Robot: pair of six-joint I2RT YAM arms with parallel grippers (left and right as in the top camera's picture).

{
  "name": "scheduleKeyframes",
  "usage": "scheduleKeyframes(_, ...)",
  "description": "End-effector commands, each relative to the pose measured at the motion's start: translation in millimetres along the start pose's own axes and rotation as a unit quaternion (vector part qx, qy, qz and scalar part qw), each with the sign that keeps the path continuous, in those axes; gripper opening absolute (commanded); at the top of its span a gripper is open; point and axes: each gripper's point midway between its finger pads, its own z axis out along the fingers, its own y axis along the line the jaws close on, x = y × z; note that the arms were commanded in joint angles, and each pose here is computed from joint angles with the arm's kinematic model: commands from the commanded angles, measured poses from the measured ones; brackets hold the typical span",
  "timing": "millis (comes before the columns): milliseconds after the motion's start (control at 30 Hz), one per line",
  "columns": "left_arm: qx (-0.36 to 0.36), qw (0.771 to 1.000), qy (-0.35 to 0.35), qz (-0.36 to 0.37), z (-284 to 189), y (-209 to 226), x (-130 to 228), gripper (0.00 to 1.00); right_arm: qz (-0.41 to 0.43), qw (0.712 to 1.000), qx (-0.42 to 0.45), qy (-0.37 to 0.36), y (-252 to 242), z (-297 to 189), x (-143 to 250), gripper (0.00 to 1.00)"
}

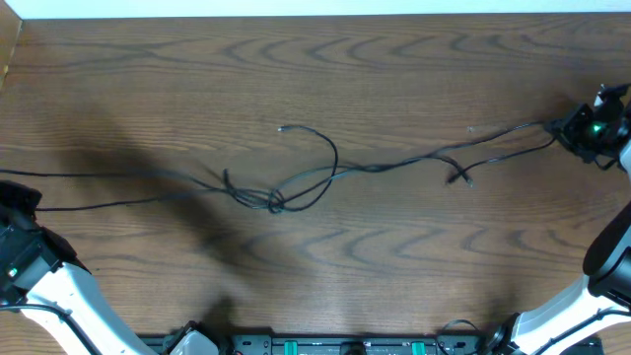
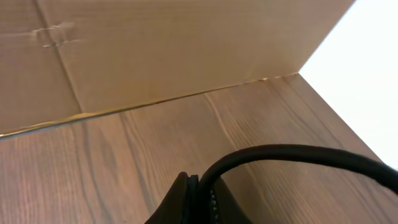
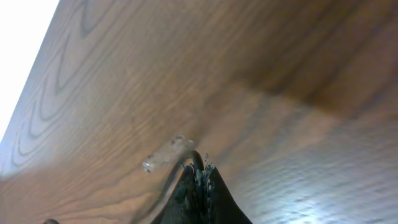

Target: Untangle cables

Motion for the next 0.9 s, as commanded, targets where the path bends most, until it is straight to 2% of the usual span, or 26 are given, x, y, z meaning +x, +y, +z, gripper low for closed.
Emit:
scheduleKeyframes(0,0.040,0.999,0.000,0.005,-2,-15,-8,0.07,-0.025,1.000,-0.011,0.015,3,1,7,0.01)
scheduleKeyframes(133,0.079,0.997,0.015,0.006,-2,-28,-2,0.07,-0.065,0.996,-0.052,0.033,21,3,17,0.15)
scheduleKeyframes(200,0.096,0.995,0.023,0.006,-2,-34,1,0.08,-0.082,0.994,-0.063,0.040,28,5,21,0.26)
scheduleKeyframes(233,0.108,0.994,0.028,0.006,-2,-38,3,0.08,-0.087,0.993,-0.064,0.046,31,7,25,0.45)
scheduleKeyframes(267,0.129,0.991,0.037,0.006,-3,-46,7,0.07,-0.093,0.992,-0.065,0.053,34,8,30,0.59)
scheduleKeyframes(300,0.140,0.989,0.041,0.007,-3,-50,9,0.08,-0.098,0.991,-0.066,0.059,36,9,33,0.68)
scheduleKeyframes(367,0.166,0.985,0.054,0.009,-4,-61,15,0.07,-0.122,0.986,-0.081,0.075,46,12,44,0.79)
scheduleKeyframes(533,0.225,0.970,0.091,0.017,-7,-90,35,0.08,-0.201,0.959,-0.161,0.121,86,13,80,0.95)
scheduleKeyframes(867,0.248,0.949,0.192,0.036,-2,-119,97,0.08,-0.310,0.910,-0.187,0.202,149,37,160,0.98)
